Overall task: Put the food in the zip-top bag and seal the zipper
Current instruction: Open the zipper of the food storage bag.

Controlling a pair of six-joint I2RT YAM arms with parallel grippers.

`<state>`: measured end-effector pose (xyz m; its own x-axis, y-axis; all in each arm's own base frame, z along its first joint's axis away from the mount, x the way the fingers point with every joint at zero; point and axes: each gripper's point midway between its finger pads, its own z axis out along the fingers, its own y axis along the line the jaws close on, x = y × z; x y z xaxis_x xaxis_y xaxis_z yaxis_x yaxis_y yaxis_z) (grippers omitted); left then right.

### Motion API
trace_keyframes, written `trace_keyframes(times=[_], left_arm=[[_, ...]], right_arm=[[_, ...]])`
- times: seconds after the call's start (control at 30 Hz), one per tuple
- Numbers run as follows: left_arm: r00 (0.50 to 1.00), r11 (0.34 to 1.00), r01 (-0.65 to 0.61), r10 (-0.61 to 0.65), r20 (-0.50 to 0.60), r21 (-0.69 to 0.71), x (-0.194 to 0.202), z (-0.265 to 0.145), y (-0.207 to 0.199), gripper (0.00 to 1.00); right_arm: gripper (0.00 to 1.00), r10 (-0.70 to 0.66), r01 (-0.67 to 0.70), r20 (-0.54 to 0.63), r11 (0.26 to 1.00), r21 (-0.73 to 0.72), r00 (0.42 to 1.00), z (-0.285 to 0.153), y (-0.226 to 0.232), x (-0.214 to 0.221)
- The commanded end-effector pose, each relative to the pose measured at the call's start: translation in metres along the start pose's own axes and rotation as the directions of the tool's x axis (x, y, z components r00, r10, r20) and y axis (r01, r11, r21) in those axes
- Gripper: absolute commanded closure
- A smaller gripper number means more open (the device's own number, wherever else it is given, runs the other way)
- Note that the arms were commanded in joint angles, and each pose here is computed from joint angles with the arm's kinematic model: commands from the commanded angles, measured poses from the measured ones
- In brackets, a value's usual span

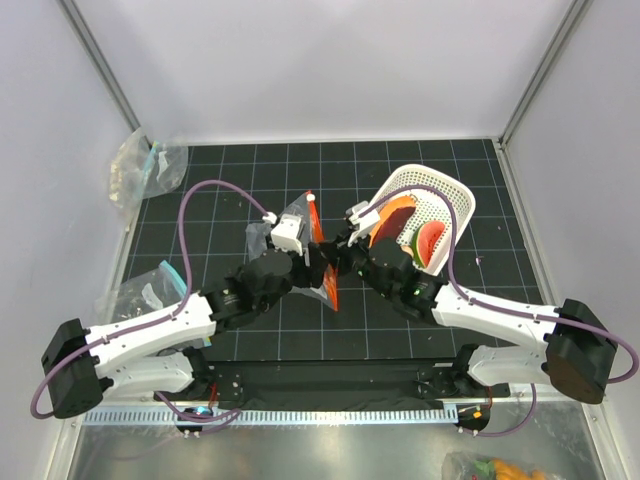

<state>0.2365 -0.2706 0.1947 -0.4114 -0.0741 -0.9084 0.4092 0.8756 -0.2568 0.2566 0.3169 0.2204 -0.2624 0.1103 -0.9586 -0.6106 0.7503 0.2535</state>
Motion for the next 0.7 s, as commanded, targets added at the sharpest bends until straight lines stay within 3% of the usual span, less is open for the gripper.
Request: trace_keyframes(times=[0.0,0.03,0.13,0.17,0.27,0.43,0.47,0.67], left_arm=[[0.997,0.997,0.047,-0.050,0.066,0.058,-0.030,-0.005,-0.018,0.32],[0.997,0.998,0.044,-0.048,0.065,0.054,-0.030,-0.005,-0.017,0.36],[0.996,0.999,0.043,-0.044,0.074,0.022,-0.030,-0.002,-0.012,0.59],[0.995,0.999,0.051,-0.051,0.085,-0.006,-0.032,-0.001,-0.008,0.73],[0.996,0.995,0.050,-0.043,0.081,-0.086,-0.033,-0.005,0.007,0.95],[0.990,0.961,0.037,0.001,0.138,-0.273,-0.046,-0.021,0.046,0.98],[0.989,0.956,0.037,0.007,0.148,-0.290,-0.052,-0.024,0.049,0.98],[0.987,0.904,-0.033,0.097,0.130,-0.427,-0.059,-0.034,0.072,1.00]], right_arm=[[0.99,0.036,-0.032,0.095,0.999,-0.040,0.995,-0.001,0.012,-0.029],[0.99,0.035,-0.031,0.092,0.998,-0.047,0.995,-0.001,0.013,-0.028],[0.99,0.035,-0.031,0.096,0.998,-0.049,0.995,-0.001,0.014,-0.031],[0.99,0.033,-0.030,0.093,0.999,-0.039,0.995,-0.002,0.012,-0.031],[0.99,0.029,-0.033,0.088,0.998,0.048,0.996,-0.002,-0.003,-0.029],[0.99,0.052,-0.059,0.032,0.955,0.291,0.998,0.007,-0.050,-0.015],[0.99,0.066,-0.052,-0.031,0.943,0.329,0.997,0.014,-0.058,-0.002],[0.96,0.192,-0.132,-0.150,0.931,0.339,0.970,0.039,-0.076,0.030]])
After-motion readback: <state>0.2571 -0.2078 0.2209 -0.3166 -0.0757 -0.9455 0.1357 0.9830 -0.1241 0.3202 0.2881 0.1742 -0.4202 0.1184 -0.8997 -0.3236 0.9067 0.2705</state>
